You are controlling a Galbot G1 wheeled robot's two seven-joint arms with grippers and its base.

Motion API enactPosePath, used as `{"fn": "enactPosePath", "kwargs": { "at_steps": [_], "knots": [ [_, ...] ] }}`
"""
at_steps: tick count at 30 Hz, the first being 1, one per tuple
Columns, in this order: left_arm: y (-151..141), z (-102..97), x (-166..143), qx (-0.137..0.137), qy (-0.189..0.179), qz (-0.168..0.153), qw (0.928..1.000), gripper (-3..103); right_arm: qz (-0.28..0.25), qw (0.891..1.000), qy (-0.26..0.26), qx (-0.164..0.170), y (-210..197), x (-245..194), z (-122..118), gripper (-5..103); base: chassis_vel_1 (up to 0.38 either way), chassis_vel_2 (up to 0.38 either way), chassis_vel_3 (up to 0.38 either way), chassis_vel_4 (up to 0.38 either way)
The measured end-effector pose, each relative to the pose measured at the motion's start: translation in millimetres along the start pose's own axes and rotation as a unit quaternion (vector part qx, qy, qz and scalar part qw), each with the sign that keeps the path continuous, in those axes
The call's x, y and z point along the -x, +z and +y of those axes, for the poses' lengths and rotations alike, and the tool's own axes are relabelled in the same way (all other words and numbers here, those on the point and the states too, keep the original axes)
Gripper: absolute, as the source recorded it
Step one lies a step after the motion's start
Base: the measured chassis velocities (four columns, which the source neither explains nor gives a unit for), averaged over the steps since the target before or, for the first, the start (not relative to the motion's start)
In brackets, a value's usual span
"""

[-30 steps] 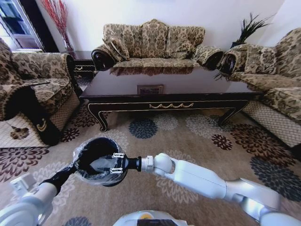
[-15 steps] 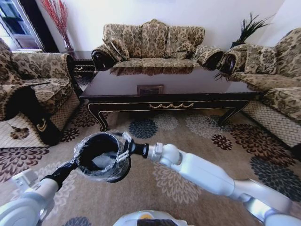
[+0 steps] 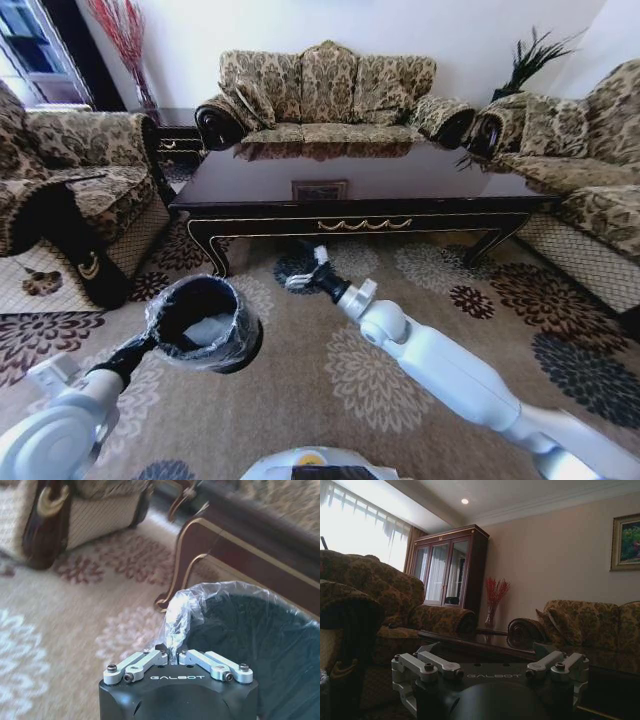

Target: Move to the front of the table and pick up the trash from the floor, then place it into the trash bin.

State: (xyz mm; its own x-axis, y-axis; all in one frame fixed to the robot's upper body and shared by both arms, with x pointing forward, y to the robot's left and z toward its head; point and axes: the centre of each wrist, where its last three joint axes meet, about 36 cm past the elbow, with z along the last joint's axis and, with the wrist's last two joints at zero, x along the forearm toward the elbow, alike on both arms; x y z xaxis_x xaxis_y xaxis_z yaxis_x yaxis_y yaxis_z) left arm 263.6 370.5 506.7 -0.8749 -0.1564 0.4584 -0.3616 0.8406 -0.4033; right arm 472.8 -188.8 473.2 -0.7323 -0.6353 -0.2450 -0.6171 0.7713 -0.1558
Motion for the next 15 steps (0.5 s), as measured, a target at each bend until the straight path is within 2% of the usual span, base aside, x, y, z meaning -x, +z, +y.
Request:
{"fn": "enactPosePath", "kwargs": {
  "at_steps": [5,9,15],
  "knots": [
    [15.2,13.7,24.9,-0.023,-0.025,0.017,0.9993,4,0.02,0.999,0.041,0.002,11.5,-17.6,-7.1,100,0.0,0.0,0.0,0.0],
    [32.5,24.1,47.3,-0.045,-0.046,0.043,0.997,4,0.05,0.995,0.082,0.003,22.6,-36.2,-6.9,100,0.0,0.0,0.0,0.0],
    [48.5,20.7,58.6,-0.049,-0.057,0.06,0.9953,4,0.072,0.99,0.12,0.003,27.9,-58.3,-8.1,100,0.0,0.0,0.0,0.0]
  ]
}}
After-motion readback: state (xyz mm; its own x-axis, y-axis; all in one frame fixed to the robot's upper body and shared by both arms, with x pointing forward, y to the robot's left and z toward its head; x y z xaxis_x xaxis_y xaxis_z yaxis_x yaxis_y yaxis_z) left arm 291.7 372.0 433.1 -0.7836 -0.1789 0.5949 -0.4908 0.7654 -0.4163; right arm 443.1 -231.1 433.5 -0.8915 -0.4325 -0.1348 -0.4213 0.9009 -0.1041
